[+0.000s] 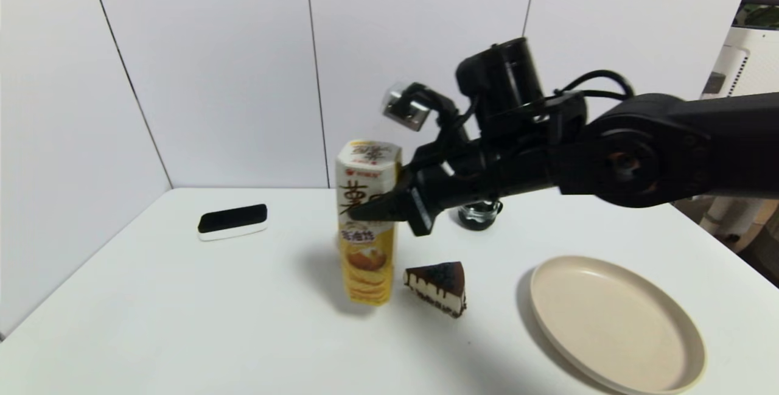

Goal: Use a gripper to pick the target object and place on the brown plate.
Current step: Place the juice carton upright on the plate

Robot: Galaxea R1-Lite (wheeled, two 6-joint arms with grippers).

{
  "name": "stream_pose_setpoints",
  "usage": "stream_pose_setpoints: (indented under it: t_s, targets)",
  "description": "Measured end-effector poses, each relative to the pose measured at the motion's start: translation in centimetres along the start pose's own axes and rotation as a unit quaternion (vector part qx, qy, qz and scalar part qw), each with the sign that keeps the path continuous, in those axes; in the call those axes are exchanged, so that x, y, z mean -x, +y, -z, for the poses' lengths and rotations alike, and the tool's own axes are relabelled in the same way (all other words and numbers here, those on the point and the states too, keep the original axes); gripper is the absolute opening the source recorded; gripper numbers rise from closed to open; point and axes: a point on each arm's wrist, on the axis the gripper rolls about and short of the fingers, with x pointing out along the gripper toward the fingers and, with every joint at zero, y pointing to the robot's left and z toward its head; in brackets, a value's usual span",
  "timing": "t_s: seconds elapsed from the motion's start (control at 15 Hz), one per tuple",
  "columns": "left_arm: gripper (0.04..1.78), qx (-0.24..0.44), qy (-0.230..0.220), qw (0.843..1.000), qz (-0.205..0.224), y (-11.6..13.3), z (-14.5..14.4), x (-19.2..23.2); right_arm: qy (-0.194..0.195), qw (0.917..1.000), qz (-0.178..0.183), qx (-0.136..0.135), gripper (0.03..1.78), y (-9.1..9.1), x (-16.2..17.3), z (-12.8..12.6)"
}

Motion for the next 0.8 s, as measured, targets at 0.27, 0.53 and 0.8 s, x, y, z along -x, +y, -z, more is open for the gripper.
stream_pose_setpoints:
  t_s: [0.27,0.53,0.8]
  targets:
    - [1.69,0.000,0.000,1.000,0.000,0.0,0.0,0.0,0.017,0.9922,0.111,-0.053,0.87,-2.4,9.1,3.5]
    - [1.69,0.000,0.000,1.000,0.000,0.0,0.0,0.0,0.022,0.9650,0.238,-0.109,0.87,-2.9,18.0,7.5]
    - [1.69,0.000,0.000,1.000,0.000,0.0,0.0,0.0,0.021,0.9385,0.315,-0.139,0.87,-2.7,22.3,9.8]
